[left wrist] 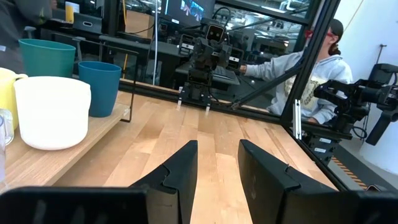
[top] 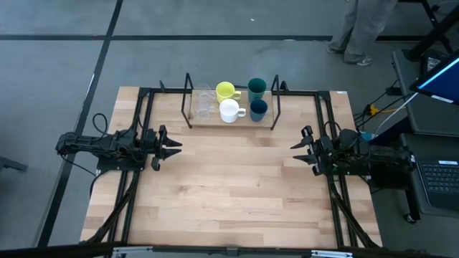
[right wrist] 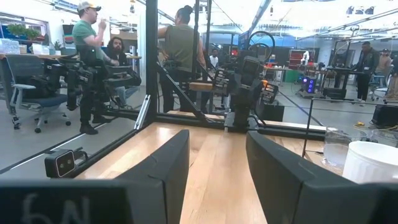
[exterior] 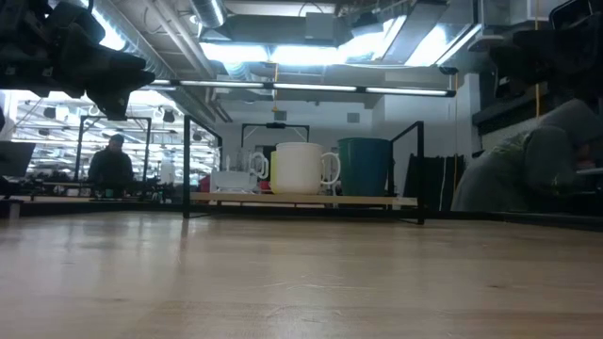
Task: Stack small to large cups/mugs on shelf
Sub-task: Return to Home Position
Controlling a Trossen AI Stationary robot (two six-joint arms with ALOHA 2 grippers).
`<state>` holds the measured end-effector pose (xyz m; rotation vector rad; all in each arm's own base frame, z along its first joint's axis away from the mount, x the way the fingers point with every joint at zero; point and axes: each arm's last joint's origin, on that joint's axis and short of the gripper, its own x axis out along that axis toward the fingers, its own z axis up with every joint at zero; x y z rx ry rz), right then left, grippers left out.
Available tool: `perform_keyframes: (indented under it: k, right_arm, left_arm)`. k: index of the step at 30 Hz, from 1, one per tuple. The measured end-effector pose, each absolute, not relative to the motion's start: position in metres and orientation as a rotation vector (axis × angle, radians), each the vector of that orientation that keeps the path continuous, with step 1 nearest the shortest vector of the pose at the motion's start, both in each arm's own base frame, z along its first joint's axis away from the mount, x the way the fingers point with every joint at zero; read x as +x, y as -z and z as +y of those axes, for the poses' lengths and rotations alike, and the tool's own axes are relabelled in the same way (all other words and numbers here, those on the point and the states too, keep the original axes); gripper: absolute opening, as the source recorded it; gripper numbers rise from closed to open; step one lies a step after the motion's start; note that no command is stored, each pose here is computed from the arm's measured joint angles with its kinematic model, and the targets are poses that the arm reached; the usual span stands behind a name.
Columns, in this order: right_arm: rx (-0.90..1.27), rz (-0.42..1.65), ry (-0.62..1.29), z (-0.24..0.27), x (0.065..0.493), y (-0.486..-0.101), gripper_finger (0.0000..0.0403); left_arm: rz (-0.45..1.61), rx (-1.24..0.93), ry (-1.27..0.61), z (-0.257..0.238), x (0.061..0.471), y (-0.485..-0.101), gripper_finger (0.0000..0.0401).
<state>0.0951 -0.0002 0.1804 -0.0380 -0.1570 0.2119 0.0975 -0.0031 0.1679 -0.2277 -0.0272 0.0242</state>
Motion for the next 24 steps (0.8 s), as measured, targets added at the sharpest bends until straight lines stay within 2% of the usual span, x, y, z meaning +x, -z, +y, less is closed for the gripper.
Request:
perform_keyframes:
  k: [24]
  right_arm:
    - [-0.038,-0.157,-0.212,-0.0002,0.0951,-0.1805,0.0162]
  left_arm:
    - [-0.027,-0.228,-0.024,-0.0032,0.0975,-0.1679,0.011]
